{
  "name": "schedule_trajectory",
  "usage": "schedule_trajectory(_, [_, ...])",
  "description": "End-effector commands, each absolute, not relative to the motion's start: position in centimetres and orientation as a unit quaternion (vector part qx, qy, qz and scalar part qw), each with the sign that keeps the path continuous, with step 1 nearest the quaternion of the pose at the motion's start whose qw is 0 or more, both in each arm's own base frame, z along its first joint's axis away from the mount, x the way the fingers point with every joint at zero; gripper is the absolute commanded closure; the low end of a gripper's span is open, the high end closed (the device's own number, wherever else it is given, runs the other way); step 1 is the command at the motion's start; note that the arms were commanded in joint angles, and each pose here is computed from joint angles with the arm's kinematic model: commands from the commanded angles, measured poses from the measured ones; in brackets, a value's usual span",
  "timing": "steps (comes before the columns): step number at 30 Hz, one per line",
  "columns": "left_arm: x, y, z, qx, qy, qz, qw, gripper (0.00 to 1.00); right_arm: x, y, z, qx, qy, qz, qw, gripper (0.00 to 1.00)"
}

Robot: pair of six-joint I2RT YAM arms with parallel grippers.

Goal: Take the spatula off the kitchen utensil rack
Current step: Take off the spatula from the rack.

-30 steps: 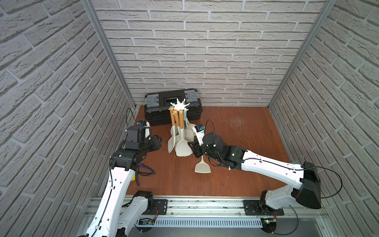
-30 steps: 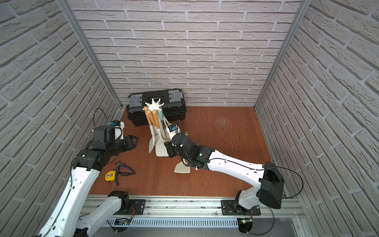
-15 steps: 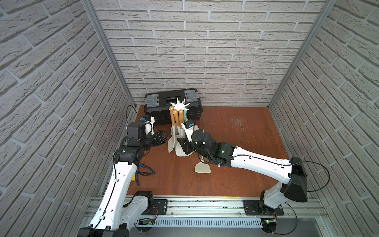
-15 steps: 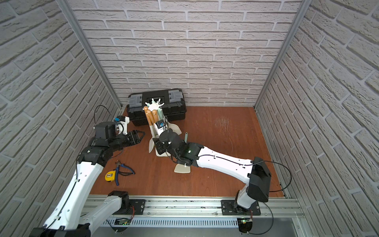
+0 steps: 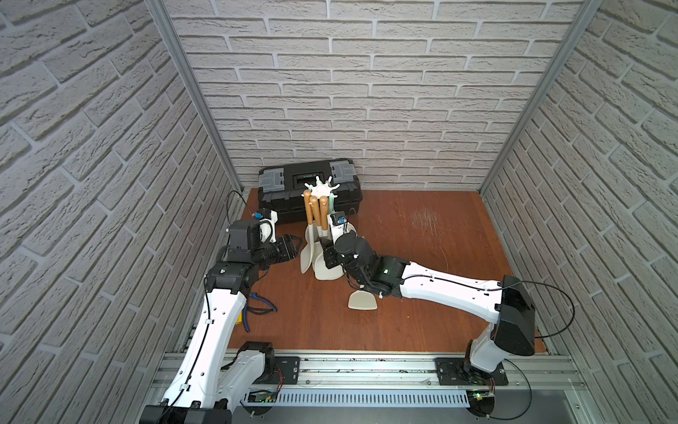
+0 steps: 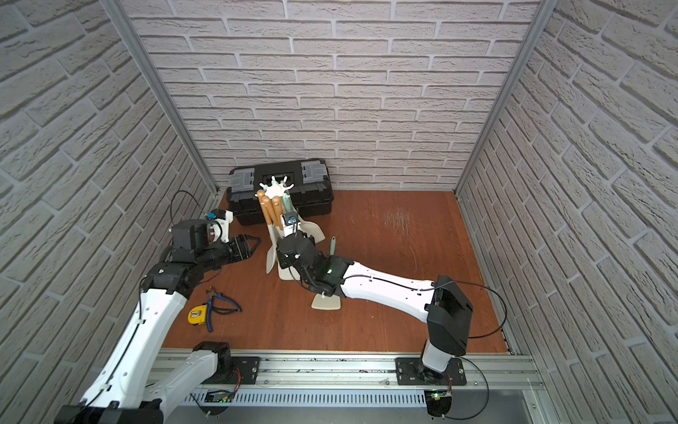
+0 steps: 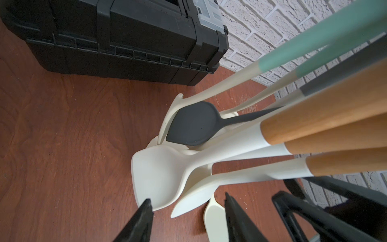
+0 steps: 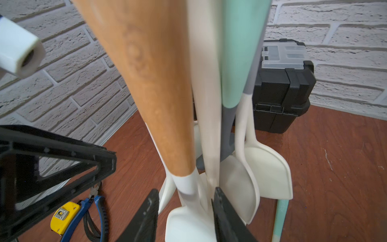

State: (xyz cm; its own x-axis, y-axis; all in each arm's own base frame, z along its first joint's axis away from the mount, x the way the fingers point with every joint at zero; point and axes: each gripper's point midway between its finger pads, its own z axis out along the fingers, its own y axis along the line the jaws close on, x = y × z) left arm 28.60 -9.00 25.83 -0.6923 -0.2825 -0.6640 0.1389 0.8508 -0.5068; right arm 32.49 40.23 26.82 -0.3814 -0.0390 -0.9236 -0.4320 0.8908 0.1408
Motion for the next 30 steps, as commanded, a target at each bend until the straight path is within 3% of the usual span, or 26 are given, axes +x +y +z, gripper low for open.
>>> schedule_trajectory(1, [29.3, -9.1, 26.5, -0.026, 0.869, -0.275, 0.410, 0.43, 33.4, 40.9, 28.6, -0.120, 0.793, 0.201, 0.562, 0.56])
schedule_trajectory(6, [29.5, -9.2, 26.3, -0.021, 0.870, -0.276, 0.407, 0.43, 34.0, 41.3, 27.8, -0.126, 0.794, 0.184, 0.565, 0.59])
schedule_trajectory(17, [29.5, -9.2, 25.3, -0.020, 0.874, -0.274, 0.400, 0.42, 34.0, 40.7, 27.4, -0.130, 0.794, 0.169, 0.570, 0.97])
schedule_trajectory(30, [29.4, -9.2, 25.4, -0.020, 0.875, -0.272, 0.399, 0.41, 32.2, 39.9, 28.4, -0.158, 0.781, 0.203, 0.570, 0.97])
